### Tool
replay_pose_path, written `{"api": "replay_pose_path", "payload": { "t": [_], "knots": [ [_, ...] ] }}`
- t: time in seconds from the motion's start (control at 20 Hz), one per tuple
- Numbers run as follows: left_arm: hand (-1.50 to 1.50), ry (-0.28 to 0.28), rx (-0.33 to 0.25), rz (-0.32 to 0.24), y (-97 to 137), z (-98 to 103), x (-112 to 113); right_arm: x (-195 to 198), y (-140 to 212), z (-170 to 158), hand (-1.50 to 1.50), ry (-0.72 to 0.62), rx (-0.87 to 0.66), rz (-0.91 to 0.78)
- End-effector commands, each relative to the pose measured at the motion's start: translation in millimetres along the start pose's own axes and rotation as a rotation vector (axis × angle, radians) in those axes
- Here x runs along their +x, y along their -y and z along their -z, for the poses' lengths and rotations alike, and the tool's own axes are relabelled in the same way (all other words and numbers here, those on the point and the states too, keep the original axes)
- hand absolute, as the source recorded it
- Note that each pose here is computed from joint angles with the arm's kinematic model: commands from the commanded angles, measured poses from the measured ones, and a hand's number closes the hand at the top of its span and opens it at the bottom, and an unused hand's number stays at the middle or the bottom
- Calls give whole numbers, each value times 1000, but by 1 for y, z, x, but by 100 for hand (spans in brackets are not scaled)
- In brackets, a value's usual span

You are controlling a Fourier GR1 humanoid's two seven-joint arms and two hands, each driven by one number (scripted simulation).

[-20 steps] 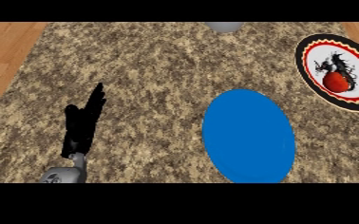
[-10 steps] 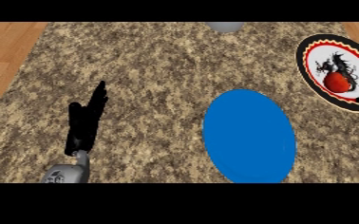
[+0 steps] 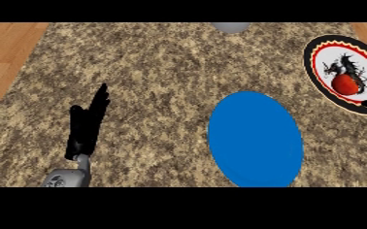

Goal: Pick the tomato from the plate and place it in the plate

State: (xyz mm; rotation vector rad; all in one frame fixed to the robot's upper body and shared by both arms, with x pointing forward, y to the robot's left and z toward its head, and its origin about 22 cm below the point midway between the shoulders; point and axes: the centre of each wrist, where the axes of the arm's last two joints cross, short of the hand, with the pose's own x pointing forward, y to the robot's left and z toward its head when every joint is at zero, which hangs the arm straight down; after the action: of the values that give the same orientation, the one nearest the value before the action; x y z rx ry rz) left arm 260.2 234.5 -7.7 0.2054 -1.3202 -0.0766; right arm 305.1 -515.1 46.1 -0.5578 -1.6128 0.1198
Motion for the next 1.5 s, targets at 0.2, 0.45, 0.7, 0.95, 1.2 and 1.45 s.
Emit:
{"api": "replay_pose_path", "payload": {
  "t": [0.2, 0.45, 0.7, 0.95, 1.2, 1.45],
  "knots": [
    [0, -1, 2, 1, -8, -6, -5, -13, 18, -19, -150, -50, -24, -38],
    [0, 1, -4, -18, 2, 0, 5, -11, 23, -19, -150, -50, -51, -51],
    [0, 5, -8, 0, -2, 1, 6, -16, 41, -34, -150, -64, -99, -51],
    [0, -4, -2, -5, 1, -2, 6, -22, 45, -42, -150, -47, -129, -53],
    [0, 22, 14, -9, -8, -2, 7, -24, 58, -52, -150, -82, -219, -86],
    [0, -6, 11, -6, 3, 2, 3, -23, 67, -57, -150, -85, -201, -86]
  ]
}}
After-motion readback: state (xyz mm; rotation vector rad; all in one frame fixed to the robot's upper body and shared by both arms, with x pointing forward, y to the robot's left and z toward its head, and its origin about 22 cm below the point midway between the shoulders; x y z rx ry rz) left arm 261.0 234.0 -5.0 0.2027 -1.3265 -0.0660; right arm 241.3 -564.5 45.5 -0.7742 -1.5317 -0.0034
